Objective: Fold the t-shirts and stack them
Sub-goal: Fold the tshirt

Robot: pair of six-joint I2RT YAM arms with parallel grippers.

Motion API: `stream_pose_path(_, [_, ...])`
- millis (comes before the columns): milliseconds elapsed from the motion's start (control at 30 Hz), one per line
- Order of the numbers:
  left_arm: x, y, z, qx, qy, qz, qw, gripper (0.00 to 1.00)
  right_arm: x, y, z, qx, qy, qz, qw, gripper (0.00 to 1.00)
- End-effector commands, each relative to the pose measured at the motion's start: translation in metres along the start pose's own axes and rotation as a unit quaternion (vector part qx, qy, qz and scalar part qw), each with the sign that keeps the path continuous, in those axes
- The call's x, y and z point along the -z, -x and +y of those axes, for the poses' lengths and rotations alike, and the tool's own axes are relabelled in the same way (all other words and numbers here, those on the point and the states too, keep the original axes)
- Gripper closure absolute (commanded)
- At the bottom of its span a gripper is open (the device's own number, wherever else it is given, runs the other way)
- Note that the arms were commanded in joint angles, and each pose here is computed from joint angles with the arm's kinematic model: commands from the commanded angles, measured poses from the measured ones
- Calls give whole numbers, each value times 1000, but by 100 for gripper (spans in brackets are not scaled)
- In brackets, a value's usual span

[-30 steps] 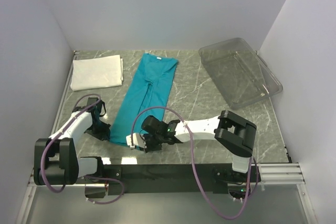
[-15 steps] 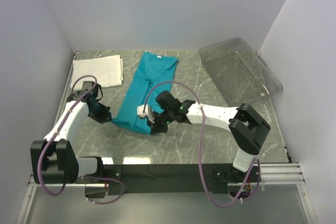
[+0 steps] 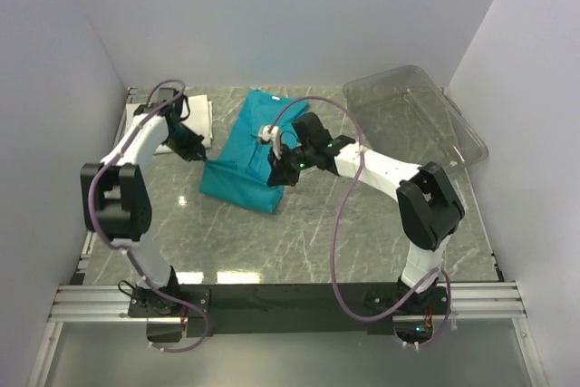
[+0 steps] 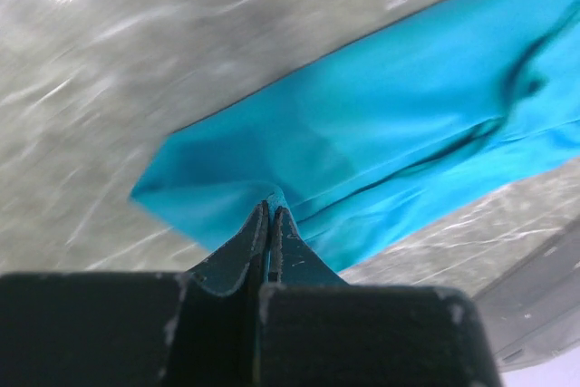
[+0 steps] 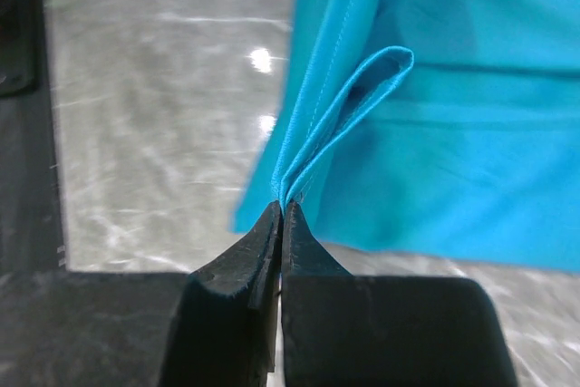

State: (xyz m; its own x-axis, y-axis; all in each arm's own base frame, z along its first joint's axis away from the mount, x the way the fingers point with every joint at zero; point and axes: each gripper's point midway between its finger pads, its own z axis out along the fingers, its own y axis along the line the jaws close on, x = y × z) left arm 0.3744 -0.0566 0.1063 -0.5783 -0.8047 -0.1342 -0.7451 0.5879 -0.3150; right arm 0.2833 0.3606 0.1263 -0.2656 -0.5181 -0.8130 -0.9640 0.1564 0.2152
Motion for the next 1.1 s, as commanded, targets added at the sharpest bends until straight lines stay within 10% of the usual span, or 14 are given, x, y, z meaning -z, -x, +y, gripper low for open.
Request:
stream_pose_path(0, [2, 20, -43, -34, -35, -12, 999, 99, 10, 8, -32, -36, -29, -5, 999, 100])
stream_pose_path(1067, [-62, 54, -158, -39, -114, -15, 993, 99, 18, 12, -184, -141, -189, -9, 972, 100])
